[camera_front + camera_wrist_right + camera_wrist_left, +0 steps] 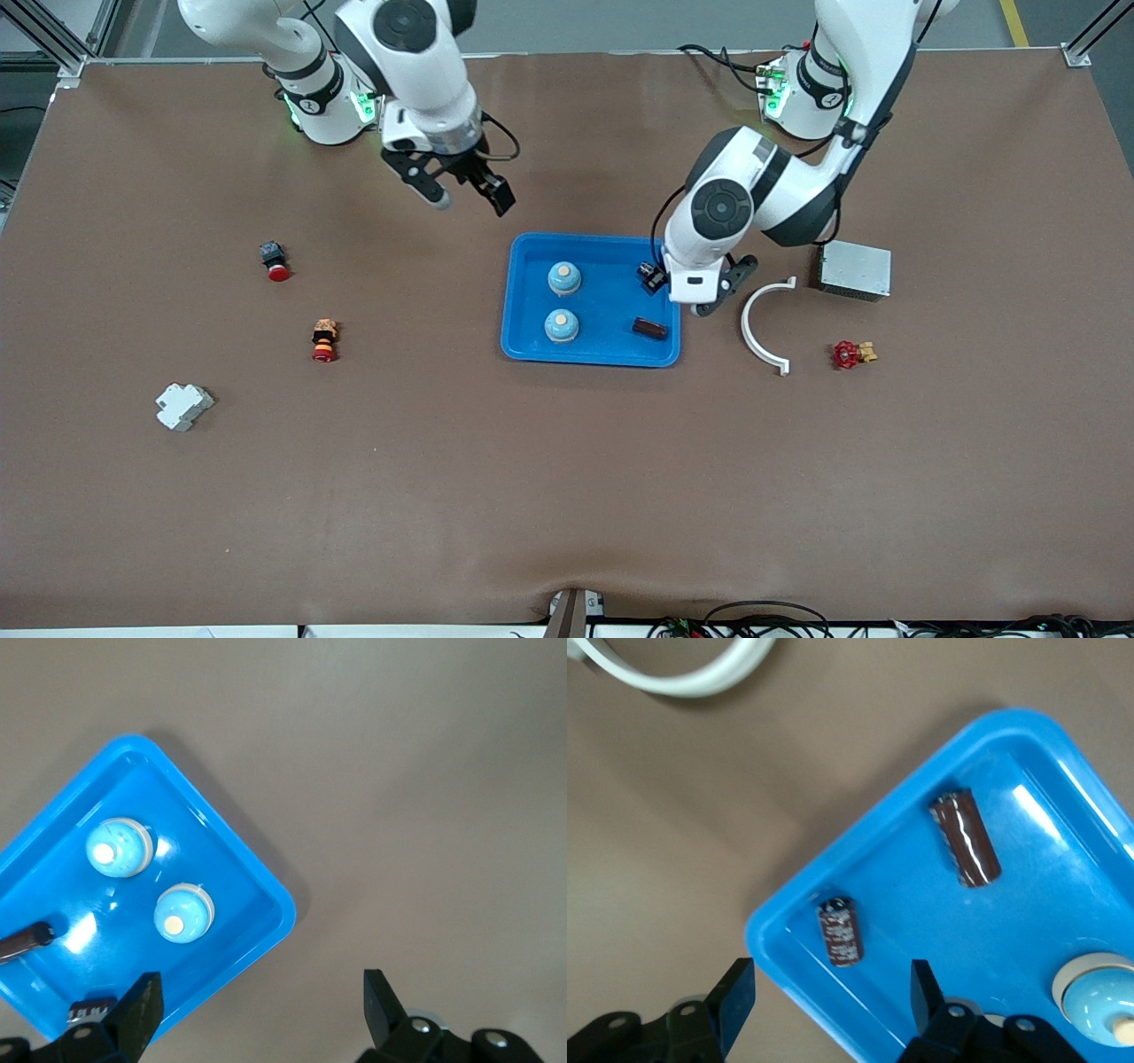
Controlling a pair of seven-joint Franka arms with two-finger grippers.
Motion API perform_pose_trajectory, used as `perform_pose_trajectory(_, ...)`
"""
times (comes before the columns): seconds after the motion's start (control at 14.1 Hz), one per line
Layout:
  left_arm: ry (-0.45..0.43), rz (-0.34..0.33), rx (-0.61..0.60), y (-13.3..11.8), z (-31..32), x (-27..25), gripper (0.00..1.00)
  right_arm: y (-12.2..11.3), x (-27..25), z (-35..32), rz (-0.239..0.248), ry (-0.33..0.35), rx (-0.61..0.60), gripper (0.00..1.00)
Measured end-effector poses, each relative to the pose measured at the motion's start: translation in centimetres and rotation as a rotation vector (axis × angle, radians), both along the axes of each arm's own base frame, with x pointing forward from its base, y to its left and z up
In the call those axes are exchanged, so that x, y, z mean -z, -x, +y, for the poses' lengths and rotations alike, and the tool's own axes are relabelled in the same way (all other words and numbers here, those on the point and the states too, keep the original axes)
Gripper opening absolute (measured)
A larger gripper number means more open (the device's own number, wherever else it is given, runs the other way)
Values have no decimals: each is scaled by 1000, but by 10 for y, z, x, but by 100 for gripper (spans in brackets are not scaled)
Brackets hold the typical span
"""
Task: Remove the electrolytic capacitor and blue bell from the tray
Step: 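Grasp the brown capacitor while the right gripper grasps the blue bell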
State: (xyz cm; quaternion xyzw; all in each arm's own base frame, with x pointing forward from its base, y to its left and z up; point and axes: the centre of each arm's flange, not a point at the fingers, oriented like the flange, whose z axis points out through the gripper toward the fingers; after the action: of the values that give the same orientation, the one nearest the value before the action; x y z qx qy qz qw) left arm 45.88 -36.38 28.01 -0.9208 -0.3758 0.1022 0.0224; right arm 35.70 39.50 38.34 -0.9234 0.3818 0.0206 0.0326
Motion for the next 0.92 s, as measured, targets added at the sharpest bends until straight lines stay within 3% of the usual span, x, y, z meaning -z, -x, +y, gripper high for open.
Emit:
perform_pose_trajectory(0.28,7,-19,-2,21,-3,27,78,8,72,30,6,21,17,100)
perform_pose_trajectory(0.92,14,-20,-77,29,-7,65,67,-33,128,70,9,43,83,100)
